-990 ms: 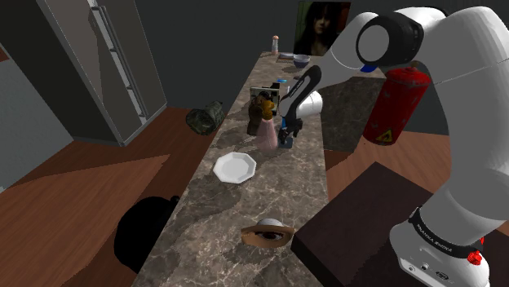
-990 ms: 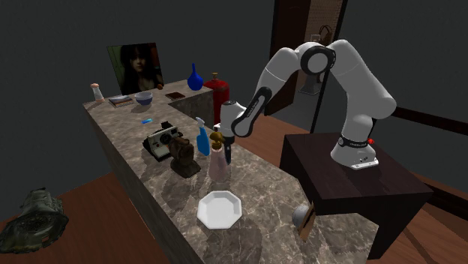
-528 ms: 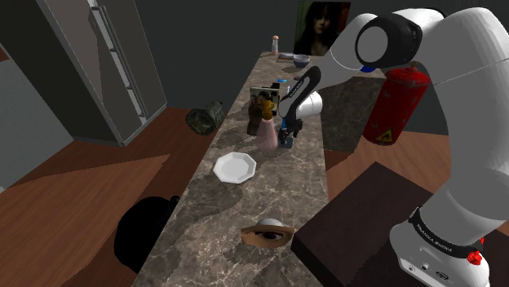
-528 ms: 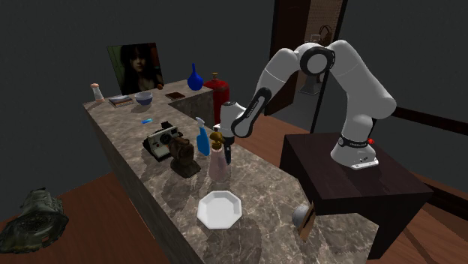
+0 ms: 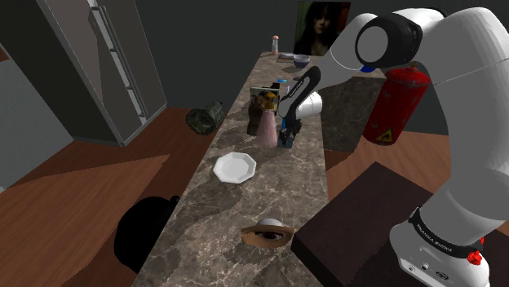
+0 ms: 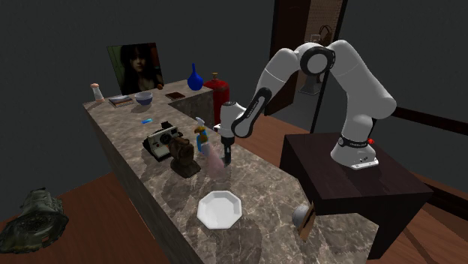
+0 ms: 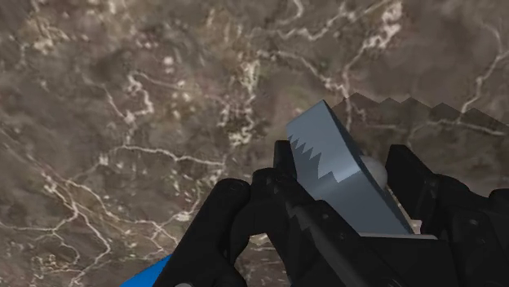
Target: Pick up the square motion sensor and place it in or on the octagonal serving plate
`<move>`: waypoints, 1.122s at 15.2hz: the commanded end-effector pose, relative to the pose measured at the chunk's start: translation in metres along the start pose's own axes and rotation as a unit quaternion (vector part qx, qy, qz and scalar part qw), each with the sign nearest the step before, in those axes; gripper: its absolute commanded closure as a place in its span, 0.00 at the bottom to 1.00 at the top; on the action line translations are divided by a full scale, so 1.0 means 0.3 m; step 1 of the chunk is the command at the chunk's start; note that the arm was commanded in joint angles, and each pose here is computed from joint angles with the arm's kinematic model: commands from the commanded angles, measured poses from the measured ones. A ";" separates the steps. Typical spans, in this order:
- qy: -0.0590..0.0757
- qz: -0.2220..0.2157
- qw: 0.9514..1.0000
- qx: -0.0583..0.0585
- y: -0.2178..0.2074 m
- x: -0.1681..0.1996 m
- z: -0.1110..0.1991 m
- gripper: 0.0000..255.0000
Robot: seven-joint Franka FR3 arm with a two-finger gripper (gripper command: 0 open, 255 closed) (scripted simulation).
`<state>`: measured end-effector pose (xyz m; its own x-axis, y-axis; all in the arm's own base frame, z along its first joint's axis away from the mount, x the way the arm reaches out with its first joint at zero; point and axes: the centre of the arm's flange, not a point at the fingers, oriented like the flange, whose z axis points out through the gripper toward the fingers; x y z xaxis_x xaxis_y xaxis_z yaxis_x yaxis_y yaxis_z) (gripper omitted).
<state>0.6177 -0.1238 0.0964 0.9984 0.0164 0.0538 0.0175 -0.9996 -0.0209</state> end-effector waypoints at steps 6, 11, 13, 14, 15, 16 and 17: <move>0.000 0.000 1.000 0.000 -0.001 0.004 -0.065 1.00; 0.000 0.000 1.000 0.000 -0.003 0.009 -0.153 1.00; 0.000 0.000 1.000 0.000 -0.004 0.011 -0.188 1.00; 0.000 0.000 1.000 0.000 -0.004 0.012 -0.205 1.00; 0.000 0.000 1.000 0.000 -0.005 0.013 -0.223 1.00; 0.000 0.000 1.000 0.000 -0.005 0.014 -0.240 1.00; 0.000 0.000 1.000 0.000 -0.005 0.015 -0.258 1.00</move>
<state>0.6181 -0.1243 0.1680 0.9984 0.0163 0.0539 0.0174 -0.9996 -0.0208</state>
